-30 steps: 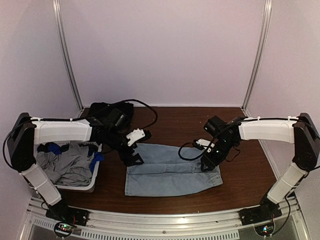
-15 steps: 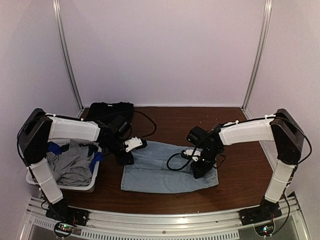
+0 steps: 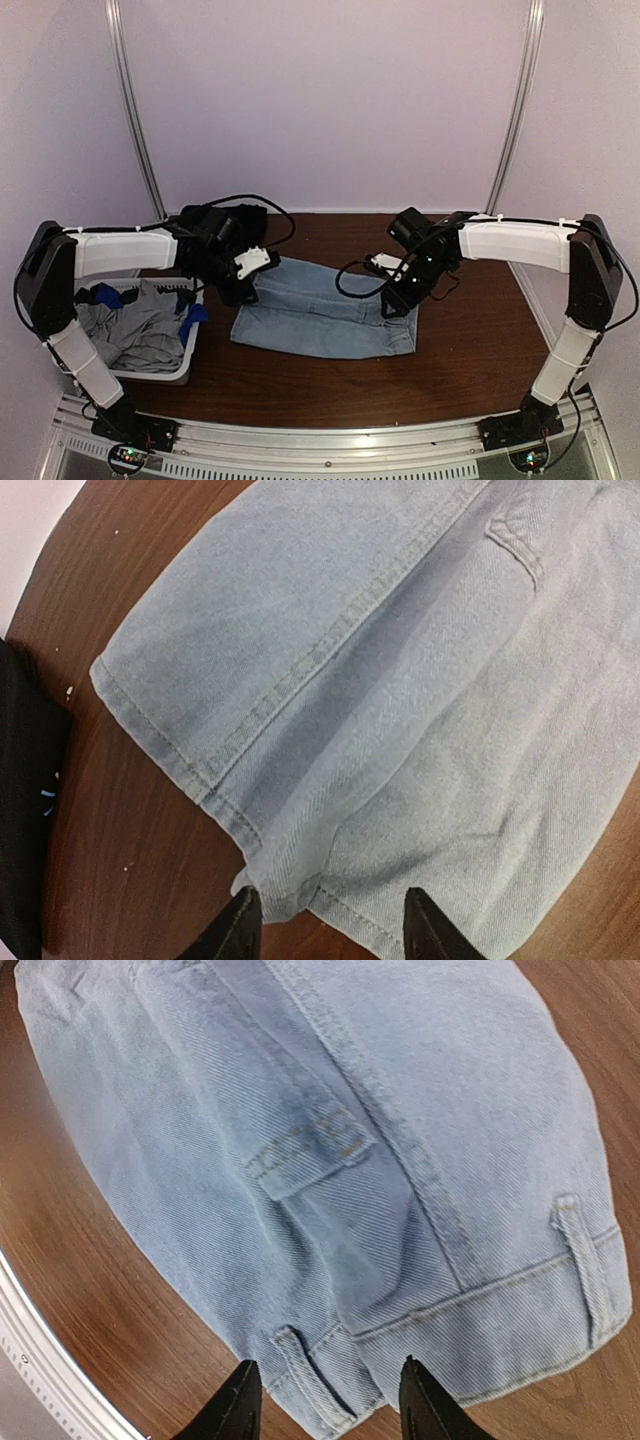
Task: Fold and stack the mixed laundry pile
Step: Adjust the rectangle-folded skirt at the center of the board.
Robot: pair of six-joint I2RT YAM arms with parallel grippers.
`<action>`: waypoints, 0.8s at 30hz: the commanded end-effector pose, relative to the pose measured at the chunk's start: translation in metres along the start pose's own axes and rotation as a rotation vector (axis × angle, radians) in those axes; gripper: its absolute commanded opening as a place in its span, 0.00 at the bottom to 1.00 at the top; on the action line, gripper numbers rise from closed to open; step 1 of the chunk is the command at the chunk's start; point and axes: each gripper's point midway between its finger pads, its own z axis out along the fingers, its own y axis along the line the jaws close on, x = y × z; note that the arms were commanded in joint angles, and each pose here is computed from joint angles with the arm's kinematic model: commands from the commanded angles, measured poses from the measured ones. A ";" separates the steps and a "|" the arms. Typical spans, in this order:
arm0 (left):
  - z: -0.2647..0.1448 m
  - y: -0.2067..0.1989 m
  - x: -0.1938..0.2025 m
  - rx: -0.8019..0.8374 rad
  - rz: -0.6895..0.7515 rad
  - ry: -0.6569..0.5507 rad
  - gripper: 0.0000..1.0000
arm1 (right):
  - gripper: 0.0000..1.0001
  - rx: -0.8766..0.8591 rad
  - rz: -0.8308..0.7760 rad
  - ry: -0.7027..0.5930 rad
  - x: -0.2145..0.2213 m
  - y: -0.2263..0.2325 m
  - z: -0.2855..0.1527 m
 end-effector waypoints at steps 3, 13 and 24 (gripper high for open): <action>-0.007 0.007 -0.004 -0.016 0.029 -0.034 0.51 | 0.48 -0.007 0.016 0.059 0.015 -0.017 0.005; 0.030 0.016 -0.013 0.052 0.085 -0.015 0.59 | 0.45 0.009 0.012 0.127 0.043 -0.015 0.022; 0.006 0.005 -0.013 0.078 0.122 -0.042 0.03 | 0.00 0.132 0.022 0.121 0.035 -0.034 0.004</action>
